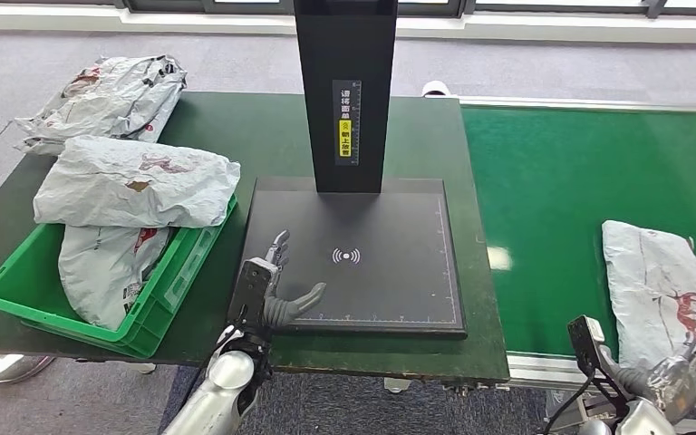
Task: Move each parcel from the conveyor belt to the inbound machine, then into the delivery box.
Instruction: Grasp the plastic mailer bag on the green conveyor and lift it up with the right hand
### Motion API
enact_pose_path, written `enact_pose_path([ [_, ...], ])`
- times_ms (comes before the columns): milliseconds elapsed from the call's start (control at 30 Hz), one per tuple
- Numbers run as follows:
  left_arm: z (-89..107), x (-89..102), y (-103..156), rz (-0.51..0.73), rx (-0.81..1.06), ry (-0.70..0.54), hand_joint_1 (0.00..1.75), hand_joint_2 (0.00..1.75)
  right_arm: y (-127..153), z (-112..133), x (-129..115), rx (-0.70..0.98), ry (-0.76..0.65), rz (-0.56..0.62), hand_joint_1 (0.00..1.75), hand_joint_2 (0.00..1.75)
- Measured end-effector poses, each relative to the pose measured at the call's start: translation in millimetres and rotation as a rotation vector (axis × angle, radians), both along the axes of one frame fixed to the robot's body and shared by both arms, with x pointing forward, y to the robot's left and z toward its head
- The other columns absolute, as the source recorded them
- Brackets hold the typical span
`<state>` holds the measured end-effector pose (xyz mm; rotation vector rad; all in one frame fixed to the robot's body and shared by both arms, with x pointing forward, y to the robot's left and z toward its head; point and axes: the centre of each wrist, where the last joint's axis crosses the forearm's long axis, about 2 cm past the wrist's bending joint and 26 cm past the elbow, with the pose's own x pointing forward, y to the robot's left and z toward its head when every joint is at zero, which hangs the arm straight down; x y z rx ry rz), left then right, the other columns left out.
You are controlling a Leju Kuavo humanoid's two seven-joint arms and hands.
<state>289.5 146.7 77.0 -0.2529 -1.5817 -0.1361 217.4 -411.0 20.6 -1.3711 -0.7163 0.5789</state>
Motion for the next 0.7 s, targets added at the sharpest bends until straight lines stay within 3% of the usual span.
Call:
enact_pose_path([
  [467, -0.1, 0.0, 0.2, 0.001, 0.0, 0.0, 0.0, 1.75, 0.1, 1.0, 2.8, -0.006, 0.003, 0.005, 0.0, 1.75],
  [700, 3.0, 3.3, -0.9, 0.001, -0.003, -0.007, 0.0, 1.75, 5.9, 9.8, 28.4, -0.027, -0.016, 0.034, 0.0, 1.75],
])
